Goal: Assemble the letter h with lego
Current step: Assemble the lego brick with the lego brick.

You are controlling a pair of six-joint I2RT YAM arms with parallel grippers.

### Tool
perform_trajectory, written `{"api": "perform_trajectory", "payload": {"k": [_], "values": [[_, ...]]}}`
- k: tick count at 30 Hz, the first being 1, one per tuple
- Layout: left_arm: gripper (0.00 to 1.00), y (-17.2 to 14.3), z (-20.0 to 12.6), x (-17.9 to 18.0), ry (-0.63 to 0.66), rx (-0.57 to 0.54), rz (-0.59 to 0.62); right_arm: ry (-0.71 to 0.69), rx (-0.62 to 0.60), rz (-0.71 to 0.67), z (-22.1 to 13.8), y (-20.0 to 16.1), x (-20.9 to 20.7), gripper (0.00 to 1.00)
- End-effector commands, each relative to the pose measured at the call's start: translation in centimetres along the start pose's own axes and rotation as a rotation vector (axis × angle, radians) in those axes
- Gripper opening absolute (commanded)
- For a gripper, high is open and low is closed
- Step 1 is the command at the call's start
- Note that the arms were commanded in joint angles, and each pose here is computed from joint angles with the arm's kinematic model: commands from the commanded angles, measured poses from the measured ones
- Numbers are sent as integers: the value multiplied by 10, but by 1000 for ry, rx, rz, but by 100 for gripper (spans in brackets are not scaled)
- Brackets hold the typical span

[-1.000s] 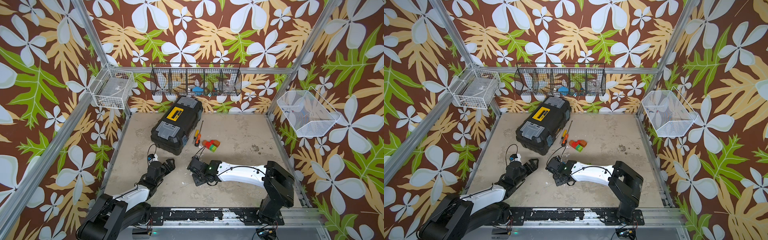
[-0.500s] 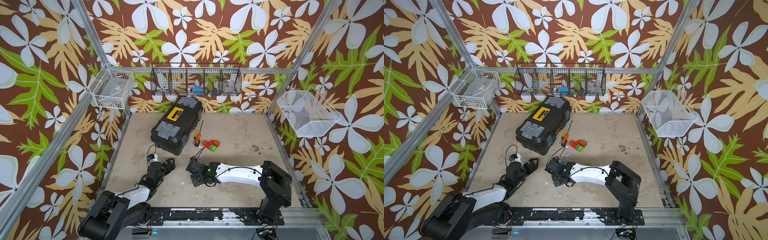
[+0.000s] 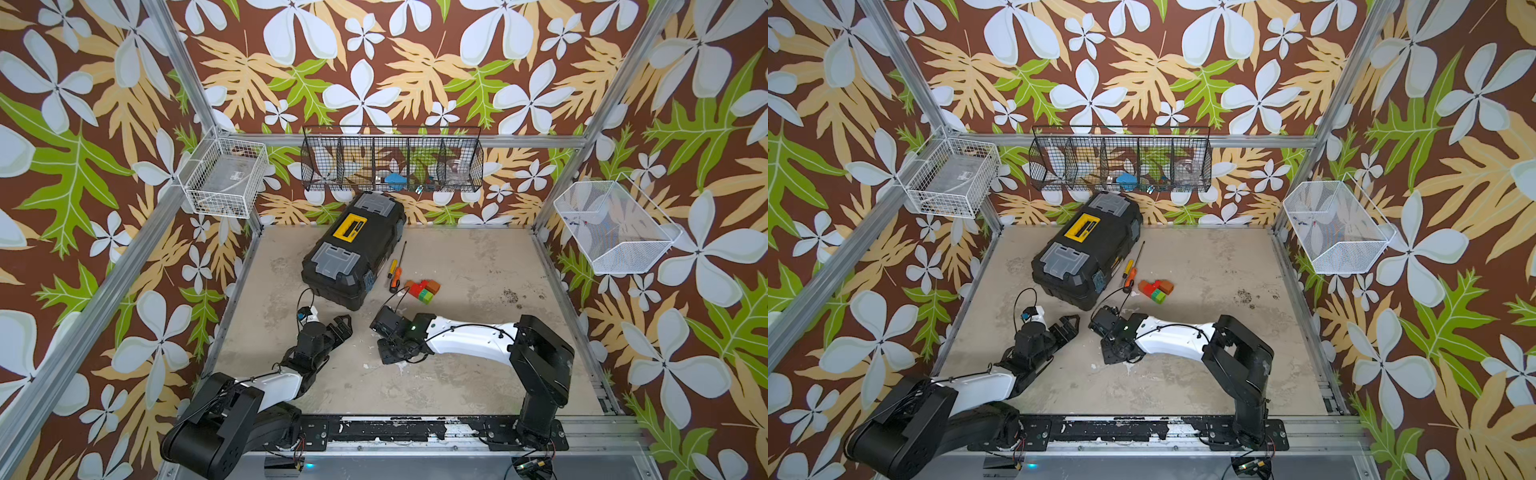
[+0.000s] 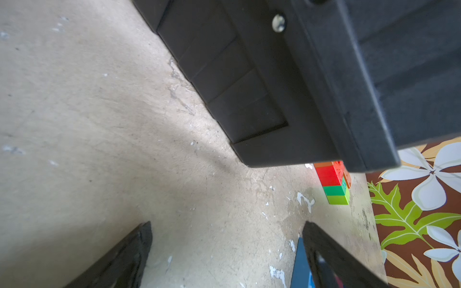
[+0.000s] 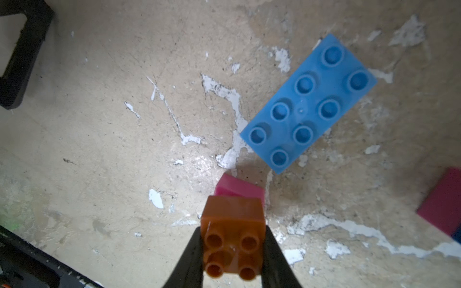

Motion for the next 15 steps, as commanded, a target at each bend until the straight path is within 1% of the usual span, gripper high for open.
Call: {"api": "perform_trajectory", "payload": {"k": [1,4,8,11,15], "values": [[96,-11,-2,30,138,38,-25,-12,140,63,12,-20,-5,25],[96,-11,2,26,141,57,-9,-57,150,90,13,-21,-9,25],[96,-13,7,25,154,84,1,-199,195,149,13,-31,-25,26],[96,-15,10,25,153,98,-3,-180,214,158,15,-31,-22,26],[97,-18,13,18,130,150,7,-153,183,170,9,-19,-16,28]]}}
Point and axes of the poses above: each gripper's point midway between its finger pads, its own z axis out along the fingers, its own x axis along the line the jaws close on, y = z × x, the point moved 7 cm from there along -z, back along the fingers, and after that the axes turned 15 degrees about -z, right-handed, at the moved point
